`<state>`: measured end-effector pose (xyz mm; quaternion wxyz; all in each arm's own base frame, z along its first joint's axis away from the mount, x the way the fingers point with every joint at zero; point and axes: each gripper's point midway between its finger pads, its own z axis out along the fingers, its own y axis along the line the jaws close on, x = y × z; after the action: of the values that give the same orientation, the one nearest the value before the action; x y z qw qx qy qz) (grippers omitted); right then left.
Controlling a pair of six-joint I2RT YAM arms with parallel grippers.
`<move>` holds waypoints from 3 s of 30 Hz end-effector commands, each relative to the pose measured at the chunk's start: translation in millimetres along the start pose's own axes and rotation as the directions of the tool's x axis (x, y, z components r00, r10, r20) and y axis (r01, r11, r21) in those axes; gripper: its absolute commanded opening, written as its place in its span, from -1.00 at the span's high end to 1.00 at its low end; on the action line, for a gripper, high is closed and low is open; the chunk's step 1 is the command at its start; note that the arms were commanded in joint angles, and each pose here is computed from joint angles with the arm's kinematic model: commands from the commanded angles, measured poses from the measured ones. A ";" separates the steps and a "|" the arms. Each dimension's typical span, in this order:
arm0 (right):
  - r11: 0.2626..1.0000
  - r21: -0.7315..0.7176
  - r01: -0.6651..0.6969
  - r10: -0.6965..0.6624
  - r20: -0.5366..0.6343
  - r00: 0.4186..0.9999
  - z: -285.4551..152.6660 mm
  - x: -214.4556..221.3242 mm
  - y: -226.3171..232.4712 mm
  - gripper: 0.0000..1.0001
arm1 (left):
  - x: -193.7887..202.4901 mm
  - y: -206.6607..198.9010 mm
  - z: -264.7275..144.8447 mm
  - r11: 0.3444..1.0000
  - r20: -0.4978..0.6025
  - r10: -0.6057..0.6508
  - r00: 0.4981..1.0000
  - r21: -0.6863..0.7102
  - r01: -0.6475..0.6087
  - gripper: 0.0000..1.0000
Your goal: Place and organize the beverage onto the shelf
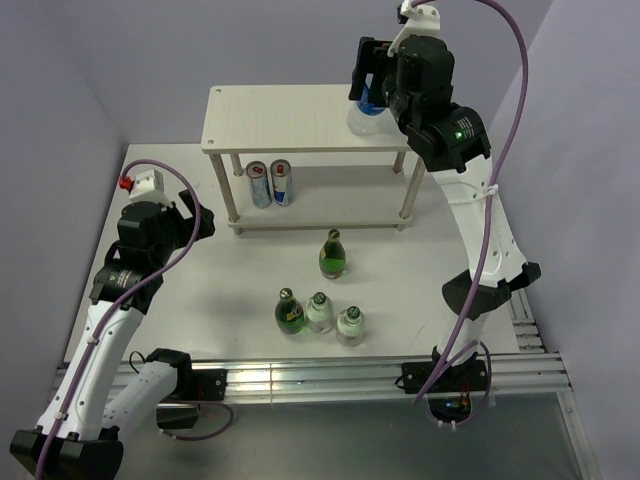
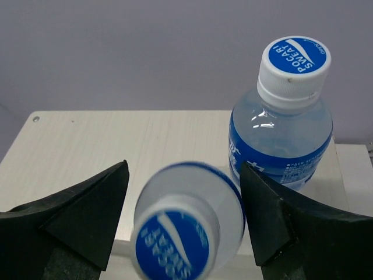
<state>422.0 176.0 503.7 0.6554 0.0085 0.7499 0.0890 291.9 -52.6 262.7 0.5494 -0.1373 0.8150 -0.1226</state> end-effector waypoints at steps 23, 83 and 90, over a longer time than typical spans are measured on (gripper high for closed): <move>0.997 -0.012 -0.079 0.080 0.167 0.983 37.1 -25.0 14.0 -0.20 | -11.2 -3.7 -3.0 1.000 0.033 0.007 0.999 0.019 -0.008 -0.84; 0.971 -0.166 -0.170 0.171 -0.010 0.985 -137.9 119.5 20.8 -0.99 | 8.7 -55.0 -11.0 0.965 -0.025 0.086 0.996 0.251 -0.077 -0.87; 0.971 -0.165 -0.172 0.138 -0.200 0.970 -172.8 241.8 -6.3 -0.99 | 42.8 -86.1 -50.1 0.982 -0.029 0.125 0.992 0.144 -0.119 -0.85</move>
<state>224.5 181.1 325.2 0.5989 -0.0173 0.7707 0.2170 243.2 -164.0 257.6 0.5140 0.0216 0.8331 -0.2032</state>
